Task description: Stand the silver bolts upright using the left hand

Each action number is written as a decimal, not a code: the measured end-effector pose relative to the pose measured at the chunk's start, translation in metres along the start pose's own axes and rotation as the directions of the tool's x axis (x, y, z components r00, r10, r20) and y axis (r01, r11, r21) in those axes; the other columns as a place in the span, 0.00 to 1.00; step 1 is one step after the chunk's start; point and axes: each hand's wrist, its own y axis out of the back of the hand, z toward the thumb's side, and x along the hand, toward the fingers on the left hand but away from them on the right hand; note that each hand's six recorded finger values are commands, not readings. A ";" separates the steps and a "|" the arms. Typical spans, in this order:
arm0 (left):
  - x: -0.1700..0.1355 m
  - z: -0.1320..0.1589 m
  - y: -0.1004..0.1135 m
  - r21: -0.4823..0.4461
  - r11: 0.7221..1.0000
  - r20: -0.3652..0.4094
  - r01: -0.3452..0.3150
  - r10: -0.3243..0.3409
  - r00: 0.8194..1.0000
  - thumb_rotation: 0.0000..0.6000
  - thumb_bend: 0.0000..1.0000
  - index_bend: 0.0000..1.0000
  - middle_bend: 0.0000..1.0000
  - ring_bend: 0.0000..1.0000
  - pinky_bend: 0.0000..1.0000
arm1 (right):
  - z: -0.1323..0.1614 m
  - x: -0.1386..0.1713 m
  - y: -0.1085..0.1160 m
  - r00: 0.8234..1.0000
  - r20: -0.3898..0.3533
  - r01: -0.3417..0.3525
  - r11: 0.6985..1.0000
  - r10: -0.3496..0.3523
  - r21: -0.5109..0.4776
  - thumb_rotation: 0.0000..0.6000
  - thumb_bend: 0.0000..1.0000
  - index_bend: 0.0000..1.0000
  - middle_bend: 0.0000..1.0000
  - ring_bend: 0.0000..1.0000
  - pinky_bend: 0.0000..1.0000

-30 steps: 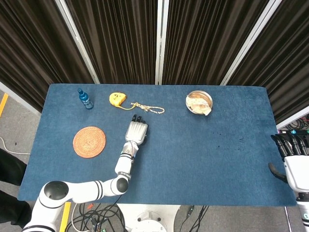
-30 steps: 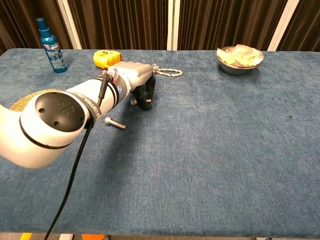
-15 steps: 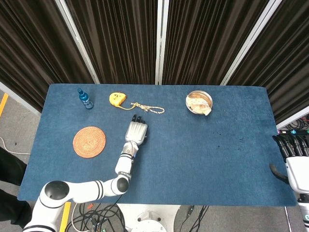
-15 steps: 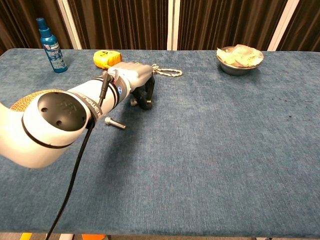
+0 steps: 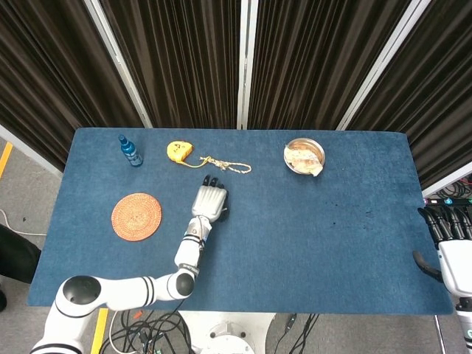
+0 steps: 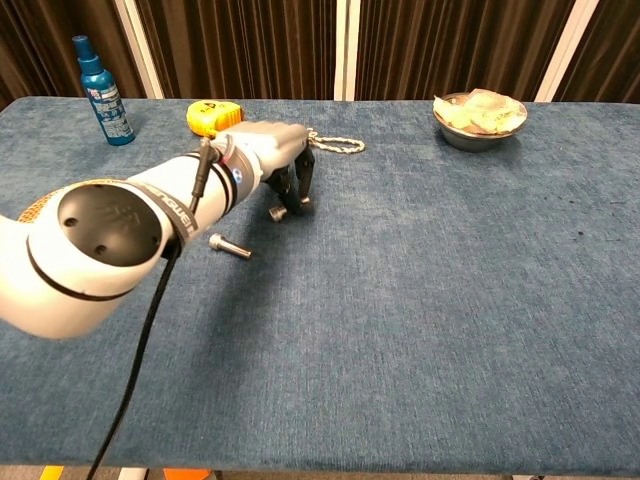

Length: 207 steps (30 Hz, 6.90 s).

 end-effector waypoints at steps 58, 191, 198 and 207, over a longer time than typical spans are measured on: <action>-0.016 -0.034 0.003 -0.225 0.971 0.083 -0.086 0.107 0.991 0.74 0.37 0.50 0.27 0.07 0.00 | 0.008 0.001 0.000 1.000 -0.009 -0.002 1.000 0.002 0.004 1.00 0.19 0.09 0.14 0.00 0.01; -0.061 -0.106 -0.040 -0.503 0.862 0.123 -0.060 0.139 0.983 1.00 0.37 0.47 0.23 0.06 0.00 | 0.020 0.000 0.004 0.999 -0.036 0.003 1.000 -0.002 0.024 1.00 0.19 0.09 0.14 0.00 0.01; -0.064 -0.106 -0.037 -0.483 0.873 0.134 -0.070 0.153 0.979 0.99 0.37 0.33 0.19 0.02 0.00 | 0.020 0.000 0.005 0.999 -0.038 0.006 1.000 -0.005 0.023 1.00 0.19 0.09 0.14 0.00 0.01; -0.082 -0.130 0.004 -0.450 0.878 0.133 -0.161 0.244 0.961 0.99 0.35 0.27 0.18 0.01 0.00 | 0.019 -0.003 0.006 0.999 -0.043 0.005 1.000 -0.004 0.020 1.00 0.19 0.09 0.14 0.00 0.01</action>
